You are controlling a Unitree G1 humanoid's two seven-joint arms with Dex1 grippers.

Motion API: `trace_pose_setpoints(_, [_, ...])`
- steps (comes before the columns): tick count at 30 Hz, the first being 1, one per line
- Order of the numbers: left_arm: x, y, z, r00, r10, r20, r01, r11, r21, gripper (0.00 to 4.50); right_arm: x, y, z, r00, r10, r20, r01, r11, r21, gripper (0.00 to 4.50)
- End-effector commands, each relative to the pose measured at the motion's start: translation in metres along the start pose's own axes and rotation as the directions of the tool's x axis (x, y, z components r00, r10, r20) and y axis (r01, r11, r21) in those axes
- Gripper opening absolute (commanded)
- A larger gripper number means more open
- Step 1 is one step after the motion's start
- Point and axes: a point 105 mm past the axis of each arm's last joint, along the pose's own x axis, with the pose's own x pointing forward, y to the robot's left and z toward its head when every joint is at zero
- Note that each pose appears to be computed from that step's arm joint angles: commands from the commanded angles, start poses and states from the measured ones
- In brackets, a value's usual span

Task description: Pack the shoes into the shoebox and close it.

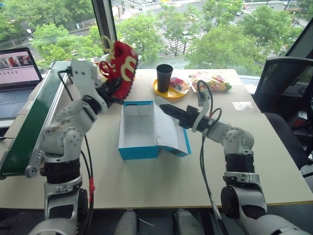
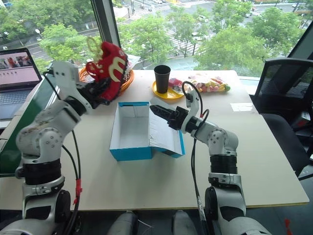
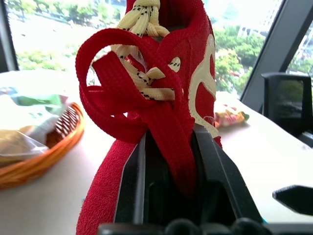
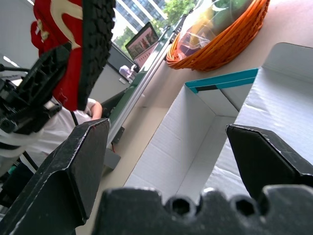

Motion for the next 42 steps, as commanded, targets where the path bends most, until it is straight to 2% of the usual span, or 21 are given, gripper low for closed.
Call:
trace_pose_setpoints(1, [0.002,-0.028,0.010,0.996,-0.077,0.041,0.076,0.997,0.027,0.16,-0.016,0.003,0.025,0.990,0.004,0.139,-0.010,0.999,0.044,4.50])
trace_pose_setpoints(9, [0.009,-0.043,-0.012,0.991,-0.135,-0.024,0.133,0.990,-0.056,0.16,-0.023,0.014,0.052,0.966,0.004,0.257,-0.021,0.998,0.062,4.50])
trace_pose_setpoints(12, [0.012,-0.046,-0.025,0.988,-0.142,-0.056,0.135,0.985,-0.111,0.16,-0.015,0.021,0.039,0.988,0.001,0.157,0.003,1.000,-0.023,4.50])
trace_pose_setpoints(14, [0.014,-0.050,-0.025,0.986,-0.159,-0.049,0.151,0.979,-0.136,0.16,-0.011,0.021,0.028,0.994,-0.013,0.111,0.018,0.999,-0.042,4.50])
trace_pose_setpoints(26, [0.025,-0.071,-0.039,0.971,-0.222,-0.093,0.205,0.966,-0.160,0.16,0.005,0.037,0.030,0.988,0.022,0.150,-0.013,0.998,-0.063,4.50])
trace_pose_setpoints(31, [0.027,-0.076,-0.039,0.968,-0.233,-0.088,0.215,0.960,-0.179,0.16,0.023,0.030,0.023,0.988,0.010,0.153,-0.009,1.000,-0.003,4.50])
trace_pose_setpoints(38, [0.024,-0.076,-0.038,0.969,-0.232,-0.089,0.213,0.960,-0.183,0.16,0.026,0.023,0.028,0.982,-0.004,0.189,-0.001,1.000,0.026,4.50])
trace_pose_setpoints(42, [0.023,-0.074,-0.036,0.971,-0.223,-0.086,0.204,0.961,-0.186,0.15,0.025,0.018,0.031,0.978,-0.022,0.207,0.016,0.999,0.029,3.58])
